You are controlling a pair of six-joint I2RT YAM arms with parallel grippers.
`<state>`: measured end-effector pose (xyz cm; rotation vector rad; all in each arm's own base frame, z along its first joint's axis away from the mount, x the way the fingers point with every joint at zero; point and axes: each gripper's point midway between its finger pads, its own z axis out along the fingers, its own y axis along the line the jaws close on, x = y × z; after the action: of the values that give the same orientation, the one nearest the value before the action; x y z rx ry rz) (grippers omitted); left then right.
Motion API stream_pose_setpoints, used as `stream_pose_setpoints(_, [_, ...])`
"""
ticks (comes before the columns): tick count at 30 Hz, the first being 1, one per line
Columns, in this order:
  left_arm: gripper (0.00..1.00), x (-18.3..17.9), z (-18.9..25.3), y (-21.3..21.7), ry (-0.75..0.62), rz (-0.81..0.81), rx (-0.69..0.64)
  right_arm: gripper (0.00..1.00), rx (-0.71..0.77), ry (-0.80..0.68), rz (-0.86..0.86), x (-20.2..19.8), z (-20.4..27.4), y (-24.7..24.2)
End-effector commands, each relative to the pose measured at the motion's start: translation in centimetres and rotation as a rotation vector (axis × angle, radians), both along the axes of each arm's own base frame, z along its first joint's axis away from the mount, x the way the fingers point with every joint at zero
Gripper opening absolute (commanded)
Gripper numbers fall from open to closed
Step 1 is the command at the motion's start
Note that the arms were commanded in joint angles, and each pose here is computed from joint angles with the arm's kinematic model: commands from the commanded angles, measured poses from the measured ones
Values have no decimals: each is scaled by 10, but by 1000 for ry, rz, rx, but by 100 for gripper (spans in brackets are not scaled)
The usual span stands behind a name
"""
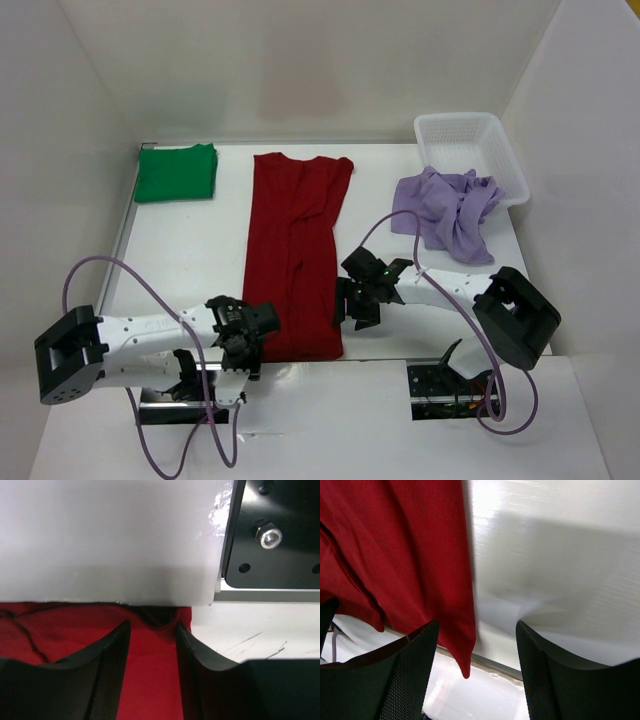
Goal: Fold and stack the t-shirts
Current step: Grab the bottom of the folded rectangular tshirt with both arms
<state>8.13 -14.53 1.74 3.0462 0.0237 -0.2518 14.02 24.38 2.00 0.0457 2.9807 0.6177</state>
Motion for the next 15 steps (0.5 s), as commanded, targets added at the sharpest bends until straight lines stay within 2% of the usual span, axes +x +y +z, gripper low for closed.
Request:
stream_pose_setpoints(1, [47,-5,2,-14,46,-61,-22,69,14,-19,-1,5,-2,3])
stream_pose_setpoints(2, [47,-8,-1,-12,66,-37,-3,69,14,-19,-1,5,-2,3])
stream_pose_setpoints(5, [36,-7,-1,-16,73,-17,-8,69,3,-9,-1,0,-2,-3])
stream_pose_setpoints(6, [28,-7,-1,-15,74,-4,-6,69,-3,-2,-1,-1,-2,-4])
stream_pose_setpoints(7, [9,-6,-1,-17,71,5,-12,69,4,3,2,-4,-2,-5])
stream_pose_setpoints(8, [5,-6,-1,-17,71,5,-12,69,9,15,7,-9,-1,-7])
stream_pose_setpoints(15, [1,-5,3,-23,69,73,-60,69,-25,68,84,-44,-5,-7])
